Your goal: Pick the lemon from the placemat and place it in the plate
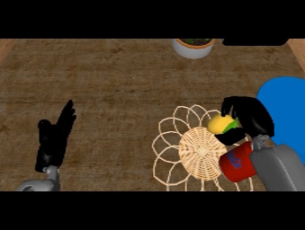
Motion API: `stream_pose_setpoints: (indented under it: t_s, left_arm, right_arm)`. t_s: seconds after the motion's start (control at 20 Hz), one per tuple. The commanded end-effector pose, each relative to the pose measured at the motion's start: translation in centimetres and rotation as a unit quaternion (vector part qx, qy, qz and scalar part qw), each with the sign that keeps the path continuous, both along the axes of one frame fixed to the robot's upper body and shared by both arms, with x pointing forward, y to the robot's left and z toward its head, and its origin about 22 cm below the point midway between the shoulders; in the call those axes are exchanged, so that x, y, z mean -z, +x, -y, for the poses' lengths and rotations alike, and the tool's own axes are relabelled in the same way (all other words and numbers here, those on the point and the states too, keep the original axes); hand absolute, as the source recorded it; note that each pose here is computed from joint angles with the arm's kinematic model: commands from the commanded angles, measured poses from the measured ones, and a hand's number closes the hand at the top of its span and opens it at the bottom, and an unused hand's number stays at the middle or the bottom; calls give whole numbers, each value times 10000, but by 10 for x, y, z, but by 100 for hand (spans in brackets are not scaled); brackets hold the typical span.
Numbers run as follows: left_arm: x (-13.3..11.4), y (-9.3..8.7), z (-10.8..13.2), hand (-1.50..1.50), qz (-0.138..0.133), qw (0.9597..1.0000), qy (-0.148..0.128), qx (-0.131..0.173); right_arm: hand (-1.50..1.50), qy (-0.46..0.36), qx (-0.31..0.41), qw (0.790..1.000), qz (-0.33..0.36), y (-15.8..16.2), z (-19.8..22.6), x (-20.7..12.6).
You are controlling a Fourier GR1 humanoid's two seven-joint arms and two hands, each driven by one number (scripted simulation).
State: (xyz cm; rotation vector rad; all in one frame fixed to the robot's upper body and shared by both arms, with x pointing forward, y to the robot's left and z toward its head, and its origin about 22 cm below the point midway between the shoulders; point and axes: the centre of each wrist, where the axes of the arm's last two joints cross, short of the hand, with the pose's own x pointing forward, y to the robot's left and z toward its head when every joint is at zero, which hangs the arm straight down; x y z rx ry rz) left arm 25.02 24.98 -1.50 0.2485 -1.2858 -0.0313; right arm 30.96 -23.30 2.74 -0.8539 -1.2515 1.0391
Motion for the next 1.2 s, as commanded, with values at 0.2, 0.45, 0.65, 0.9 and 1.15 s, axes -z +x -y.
stream_pose_setpoints:
  t_s: [0.2,0.45,0.65,0.9,1.15]
  left_arm:
    - [5,-2,11,0,-76,9999,-94,52]
    - [12,-16,-14,0,1,10000,-42,-49]
    - [-13,10,13,0,-46,10000,-11,38]
    - [-1,9,-11,0,-81,10000,13,30]
    - [-3,1,-18,0,17,10000,62,-13]
  right_arm:
    - [150,158,575,9912,1184,-12,26,-39]
    - [150,168,1400,9619,2343,-31,27,-73]
    - [150,289,1983,9487,2447,-25,61,-100]
    - [150,232,2428,9433,2251,-27,112,-89]
    - [150,323,2636,9404,2126,-10,142,-82]
